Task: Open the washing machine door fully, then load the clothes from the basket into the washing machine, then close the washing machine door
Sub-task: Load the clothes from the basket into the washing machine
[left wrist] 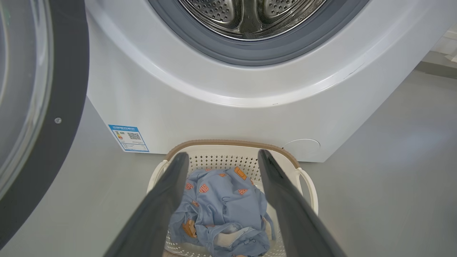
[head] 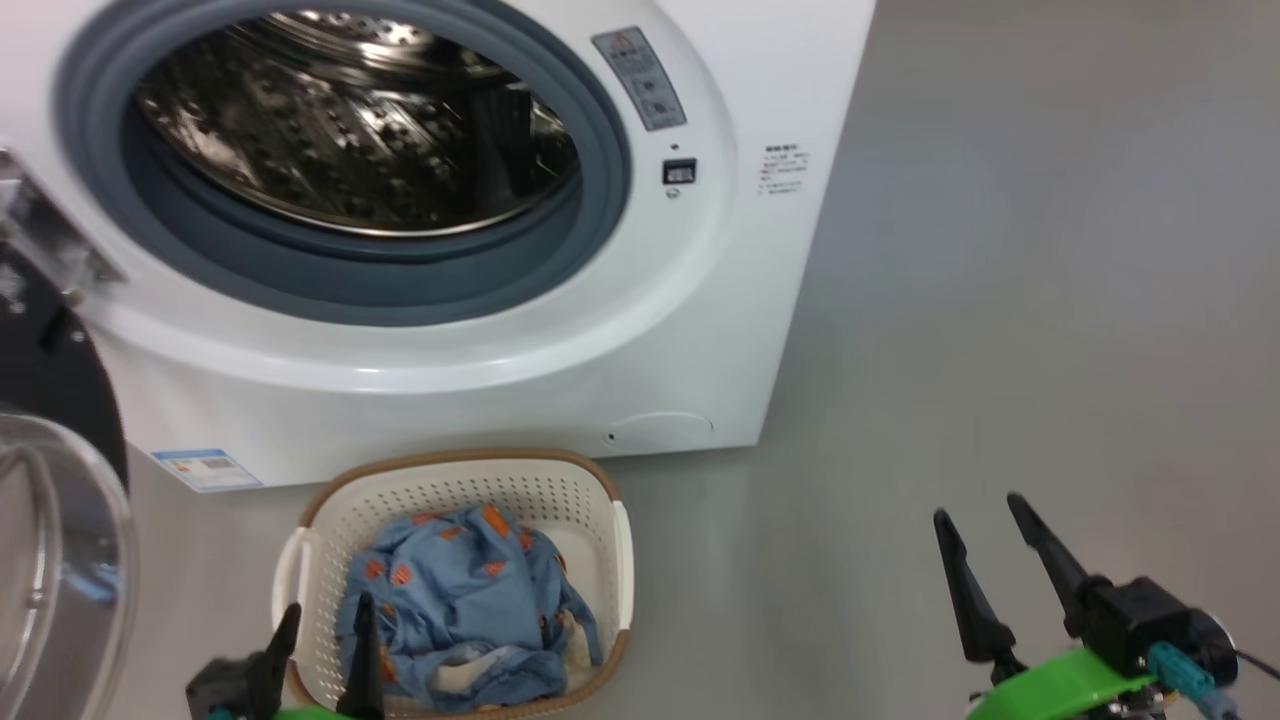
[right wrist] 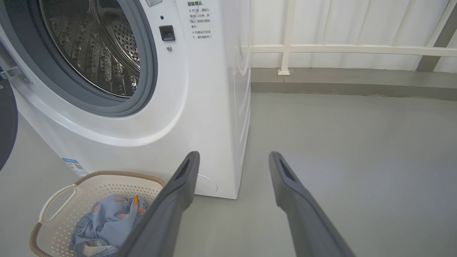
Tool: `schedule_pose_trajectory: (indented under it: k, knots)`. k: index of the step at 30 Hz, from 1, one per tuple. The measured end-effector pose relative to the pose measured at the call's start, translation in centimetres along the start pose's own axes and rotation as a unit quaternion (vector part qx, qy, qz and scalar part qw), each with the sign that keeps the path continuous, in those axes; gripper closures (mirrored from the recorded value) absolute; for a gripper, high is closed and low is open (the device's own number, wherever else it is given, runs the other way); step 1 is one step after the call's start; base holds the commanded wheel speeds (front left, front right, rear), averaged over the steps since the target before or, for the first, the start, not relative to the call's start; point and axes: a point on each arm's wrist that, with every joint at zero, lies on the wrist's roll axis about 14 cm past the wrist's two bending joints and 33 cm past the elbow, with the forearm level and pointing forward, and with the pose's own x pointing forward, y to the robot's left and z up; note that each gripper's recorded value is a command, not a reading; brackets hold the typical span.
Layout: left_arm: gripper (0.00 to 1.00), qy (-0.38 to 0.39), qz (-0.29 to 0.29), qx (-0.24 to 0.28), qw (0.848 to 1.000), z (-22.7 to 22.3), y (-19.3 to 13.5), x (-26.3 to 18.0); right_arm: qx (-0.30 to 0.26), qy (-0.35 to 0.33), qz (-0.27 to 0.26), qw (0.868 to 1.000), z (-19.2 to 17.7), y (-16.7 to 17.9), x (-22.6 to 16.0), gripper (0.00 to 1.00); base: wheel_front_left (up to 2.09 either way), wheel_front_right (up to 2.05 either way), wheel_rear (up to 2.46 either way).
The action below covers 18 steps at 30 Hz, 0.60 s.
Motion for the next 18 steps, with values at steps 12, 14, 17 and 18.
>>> schedule_pose_trajectory:
  k: [12, 14, 17, 18]
  knots:
    - [0.00, 0.100, -0.040, 0.022, 0.994, -4.0, -1.8, 6.6, -0.001, -0.026, -0.011, 1.000, 1.2, -1.0, 3.6, 0.00, 0.00, 0.00, 0.00]
    - [0.00, 0.113, -0.042, 0.023, 0.992, -4.7, -1.9, 7.7, -0.001, -0.025, -0.013, 1.000, 1.0, -1.2, 3.9, 0.00, 0.00, 0.00, 0.00]
    - [0.00, 0.147, -0.042, 0.015, 0.988, -6.4, -1.9, 8.9, -0.004, -0.019, -0.022, 1.000, 0.5, -1.9, 4.3, 0.00, 0.00, 0.00, 0.00]
    - [0.00, 0.158, -0.041, 0.015, 0.987, -7.0, -1.8, 9.2, -0.005, -0.017, -0.024, 1.000, 0.3, -2.2, 4.4, 0.00, 0.00, 0.00, 0.00]
